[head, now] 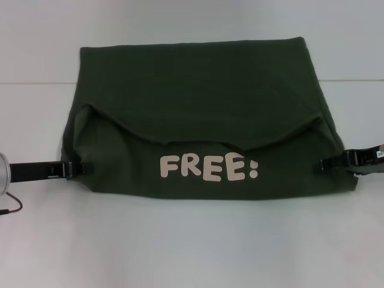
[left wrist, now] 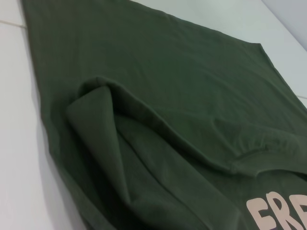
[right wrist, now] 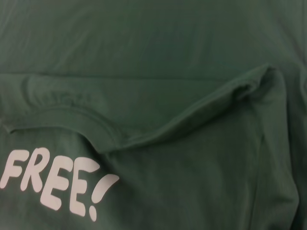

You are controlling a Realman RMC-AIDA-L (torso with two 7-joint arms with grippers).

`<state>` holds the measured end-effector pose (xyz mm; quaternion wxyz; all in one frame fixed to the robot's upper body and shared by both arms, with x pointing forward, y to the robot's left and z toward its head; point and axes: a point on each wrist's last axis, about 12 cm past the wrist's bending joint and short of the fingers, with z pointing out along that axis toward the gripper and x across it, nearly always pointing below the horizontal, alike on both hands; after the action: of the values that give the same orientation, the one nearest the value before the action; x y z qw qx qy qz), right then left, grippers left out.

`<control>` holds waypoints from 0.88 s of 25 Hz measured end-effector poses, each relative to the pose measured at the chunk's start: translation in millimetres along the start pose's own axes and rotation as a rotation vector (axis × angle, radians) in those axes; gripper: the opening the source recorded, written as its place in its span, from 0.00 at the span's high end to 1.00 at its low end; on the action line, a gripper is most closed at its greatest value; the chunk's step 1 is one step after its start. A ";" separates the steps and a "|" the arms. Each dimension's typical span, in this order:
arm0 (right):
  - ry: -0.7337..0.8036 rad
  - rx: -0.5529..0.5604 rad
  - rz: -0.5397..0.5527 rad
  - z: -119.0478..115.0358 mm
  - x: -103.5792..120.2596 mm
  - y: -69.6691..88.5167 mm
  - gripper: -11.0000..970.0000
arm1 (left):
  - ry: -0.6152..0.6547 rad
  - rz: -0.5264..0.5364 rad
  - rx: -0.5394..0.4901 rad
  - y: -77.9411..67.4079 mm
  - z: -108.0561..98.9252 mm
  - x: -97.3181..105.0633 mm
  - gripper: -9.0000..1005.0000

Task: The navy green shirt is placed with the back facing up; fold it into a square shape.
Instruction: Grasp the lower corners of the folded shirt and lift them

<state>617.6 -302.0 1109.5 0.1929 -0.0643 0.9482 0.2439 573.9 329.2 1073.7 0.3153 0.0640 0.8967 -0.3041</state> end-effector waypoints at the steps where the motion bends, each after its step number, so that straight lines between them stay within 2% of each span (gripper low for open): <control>1: 0.003 0.000 -0.002 0.7 0.2 0.5 0.10 | 0.000 0.000 0.000 0.0 0.0 0.0 0.95; 4: 0.004 0.000 -0.003 1.1 -0.2 1.1 0.10 | -0.003 -0.001 0.001 -0.1 0.0 -0.3 0.95; 15: 0.019 0.034 -0.042 1.0 0.7 0.0 0.22 | -0.013 -0.009 0.018 -1.8 0.0 -0.1 0.95; 18: 0.018 0.035 -0.039 0.6 1.6 -1.2 0.46 | -0.015 -0.012 0.021 -2.0 -0.2 0.1 0.95; 22: 0.019 0.035 -0.042 0.5 2.0 -1.7 0.67 | -0.015 -0.013 0.024 -2.5 0.1 0.5 0.95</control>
<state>616.3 -303.2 1107.5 0.1902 -0.0829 0.9526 0.2226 572.7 327.2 1074.6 0.3191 0.0598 0.8910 -0.3173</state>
